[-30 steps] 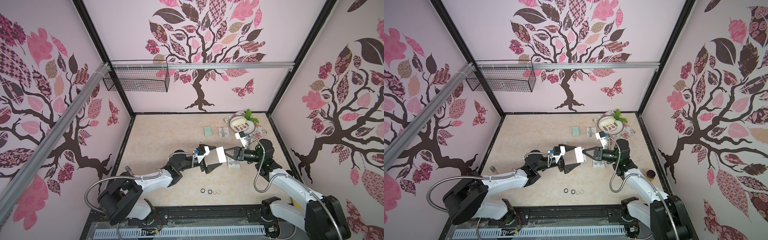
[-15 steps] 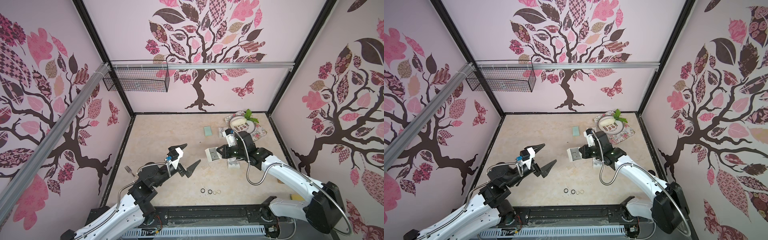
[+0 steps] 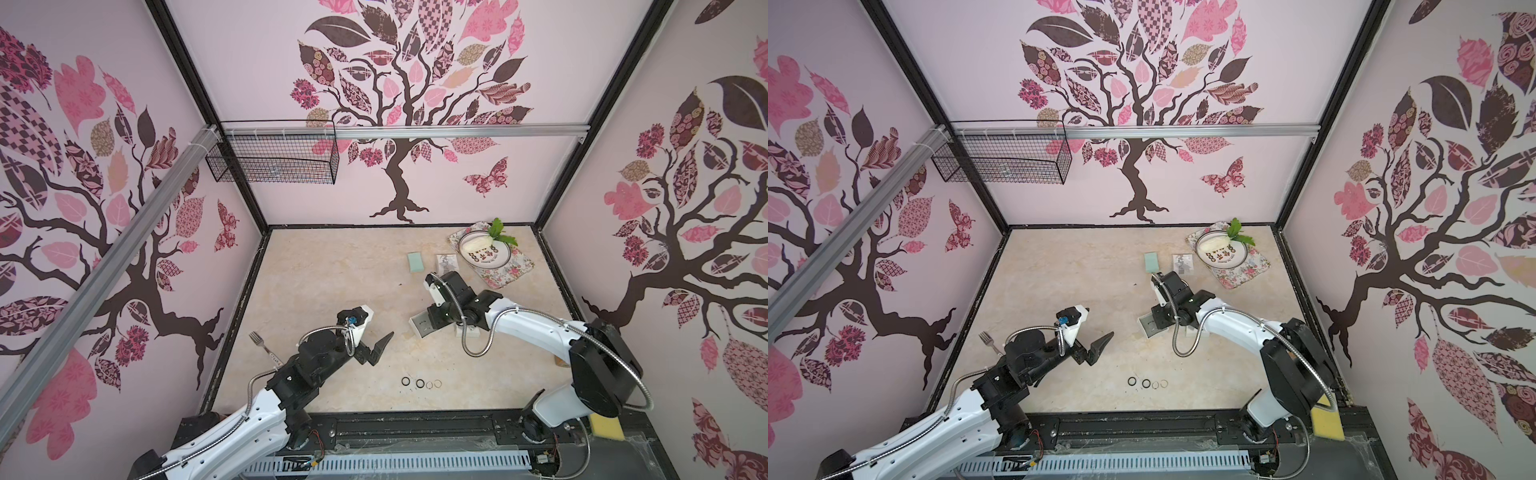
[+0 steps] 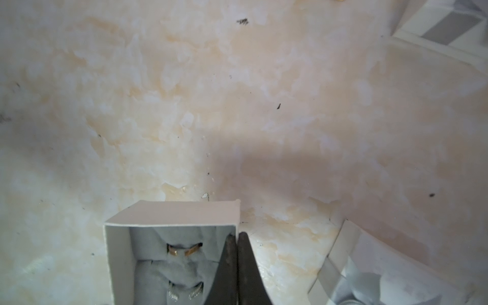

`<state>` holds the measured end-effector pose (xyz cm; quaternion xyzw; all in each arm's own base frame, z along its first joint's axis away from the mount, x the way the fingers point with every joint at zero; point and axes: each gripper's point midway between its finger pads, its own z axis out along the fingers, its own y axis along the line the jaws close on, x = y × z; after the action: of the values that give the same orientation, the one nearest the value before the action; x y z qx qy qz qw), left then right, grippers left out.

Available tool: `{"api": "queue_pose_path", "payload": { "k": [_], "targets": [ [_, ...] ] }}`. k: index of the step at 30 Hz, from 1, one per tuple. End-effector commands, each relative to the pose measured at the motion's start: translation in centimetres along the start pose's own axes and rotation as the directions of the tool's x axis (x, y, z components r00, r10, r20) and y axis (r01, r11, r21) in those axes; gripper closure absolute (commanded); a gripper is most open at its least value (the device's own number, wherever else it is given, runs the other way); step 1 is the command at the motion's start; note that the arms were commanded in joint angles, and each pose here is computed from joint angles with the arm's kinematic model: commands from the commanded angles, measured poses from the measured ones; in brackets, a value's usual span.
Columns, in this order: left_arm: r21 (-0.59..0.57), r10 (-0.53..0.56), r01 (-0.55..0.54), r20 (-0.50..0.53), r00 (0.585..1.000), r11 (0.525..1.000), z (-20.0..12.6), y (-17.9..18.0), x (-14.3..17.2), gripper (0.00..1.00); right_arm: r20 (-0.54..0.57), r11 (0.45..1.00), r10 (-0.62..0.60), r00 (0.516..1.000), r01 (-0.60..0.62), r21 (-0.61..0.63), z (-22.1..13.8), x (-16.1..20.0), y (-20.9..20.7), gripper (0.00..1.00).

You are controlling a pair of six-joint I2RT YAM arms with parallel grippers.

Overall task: Take the rings out of the lift-off lid box
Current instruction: Place the jewelry box at the center of the board.

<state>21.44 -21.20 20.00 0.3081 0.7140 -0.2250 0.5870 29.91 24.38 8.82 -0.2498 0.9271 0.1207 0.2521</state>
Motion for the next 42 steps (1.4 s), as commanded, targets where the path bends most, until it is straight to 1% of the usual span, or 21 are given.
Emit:
{"api": "queue_pose_path", "payload": {
  "k": [1, 2, 3, 4, 5, 7, 9, 11, 12, 14, 19, 27, 28, 29, 34, 35, 37, 38, 39, 40, 42],
  "targets": [
    [0.008, -0.001, 0.000, 0.045, 0.999, 1.000, 0.0, -0.2, 0.1, 0.02, 0.001, 0.967, -0.256, 0.967, 0.256, -0.003, -0.2, -1.8, 0.7, 1.00],
    [0.009, 0.001, -0.001, 0.045, 0.999, 1.000, 0.0, -0.2, 0.2, 0.02, -0.015, 0.945, -0.326, 0.945, 0.325, -0.035, -0.2, -1.6, 1.2, 1.00],
    [0.012, 0.001, -0.001, 0.046, 0.999, 1.000, 0.0, -0.3, 0.3, 0.02, -0.022, 0.878, -0.466, 0.885, 0.459, -0.136, -0.2, -0.7, 2.7, 1.00],
    [0.013, 0.003, -0.004, 0.044, 0.999, 1.000, 0.0, -0.3, 0.5, 0.02, -0.011, 0.807, -0.570, 0.821, 0.558, -0.195, -0.3, 0.2, 3.7, 1.00],
    [0.014, 0.004, -0.005, 0.046, 0.999, 1.000, -0.1, -0.3, 0.4, 0.02, 0.006, 0.758, -0.632, 0.775, 0.620, -0.202, -0.2, 0.3, 4.0, 1.00],
    [0.015, 0.007, -0.008, 0.050, 0.999, 1.000, -0.2, -0.3, 0.5, 0.02, 0.046, 0.691, -0.705, 0.708, 0.699, -0.184, -0.1, -0.2, 4.1, 1.00],
    [0.014, 0.009, -0.009, 0.056, 0.998, 1.000, -0.3, -0.3, 0.5, 0.02, 0.085, 0.592, -0.786, 0.613, 0.785, -0.185, 0.2, -0.3, 4.4, 1.00],
    [0.012, 0.010, -0.011, 0.057, 0.998, 1.000, -0.4, -0.3, 0.7, 0.02, 0.109, 0.524, -0.828, 0.551, 0.828, -0.200, 0.7, -0.3, 4.7, 1.00],
    [0.010, 0.010, -0.010, 0.061, 0.998, 1.000, -0.5, -0.2, 0.7, 0.02, 0.118, 0.500, -0.840, 0.530, 0.839, -0.213, 1.0, -0.3, 5.0, 1.00],
    [0.007, 0.010, -0.010, 0.059, 0.998, 1.000, -0.5, -0.1, 0.8, 0.02, 0.122, 0.472, -0.851, 0.510, 0.847, -0.244, 1.7, -0.2, 5.3, 1.00],
    [0.000, 0.020, -0.020, 0.057, 0.998, 1.000, -0.6, 0.0, 1.0, 0.02, 0.105, 0.442, -0.862, 0.496, 0.836, -0.325, 3.4, 1.0, 5.8, 1.00],
    [-0.013, 0.034, -0.033, 0.043, 0.998, 0.999, -0.4, 0.2, 1.3, 0.02, 0.094, 0.441, -0.859, 0.503, 0.822, -0.360, 4.4, 1.3, 6.0, 0.99],
    [-0.013, 0.035, -0.035, 0.042, 0.998, 0.999, -0.4, 0.2, 1.3, 0.02, 0.092, 0.445, -0.858, 0.505, 0.821, -0.359, 4.4, 1.2, 6.0, 0.91],
    [-0.013, 0.035, -0.035, 0.040, 0.999, 0.999, -0.3, 0.2, 1.4, 0.02, 0.090, 0.451, -0.856, 0.509, 0.821, -0.350, 4.4, 0.9, 5.9, 0.79],
    [-0.019, 0.038, -0.038, 0.032, 0.999, 0.999, -0.2, 0.3, 1.5, 0.02, 0.132, 0.466, -0.852, 0.507, 0.849, -0.251, 2.4, -2.7, 6.0, 0.47],
    [-0.021, 0.037, -0.036, 0.027, 0.999, 0.999, -0.1, 0.3, 1.6, 0.02, 0.145, 0.472, -0.850, 0.506, 0.855, -0.216, 1.4, -3.9, 6.0, 0.39],
    [-0.020, 0.036, -0.036, 0.026, 0.999, 0.999, 0.0, 0.3, 1.4, 0.02, 0.171, 0.500, -0.838, 0.519, 0.854, -0.145, -0.9, -6.4, 6.0, 0.01],
    [-0.018, 0.036, -0.035, 0.027, 0.999, 0.999, 0.1, 0.3, 1.2, 0.02, 0.183, 0.538, -0.817, 0.547, 0.837, -0.104, -2.2, -7.8, 5.9, 0.00],
    [-0.020, 0.035, -0.035, 0.020, 0.999, 0.999, 0.2, 0.3, 1.2, 0.02, 0.195, 0.594, -0.782, 0.593, 0.802, -0.058, -3.6, -9.3, 5.7, 0.00],
    [-0.022, 0.034, -0.033, 0.018, 0.999, 0.999, 0.3, 0.4, 1.1, 0.02, 0.205, 0.664, -0.729, 0.653, 0.748, -0.019, -4.9, -10.5, 5.3, 0.00],
    [-0.037, 0.027, -0.026, 0.011, 1.000, 0.999, 0.7, 0.7, 0.8, 0.02, 0.228, 0.843, -0.533, 0.815, 0.535, 0.057, -7.3, -12.4, 3.8, 0.00]
  ]
}}
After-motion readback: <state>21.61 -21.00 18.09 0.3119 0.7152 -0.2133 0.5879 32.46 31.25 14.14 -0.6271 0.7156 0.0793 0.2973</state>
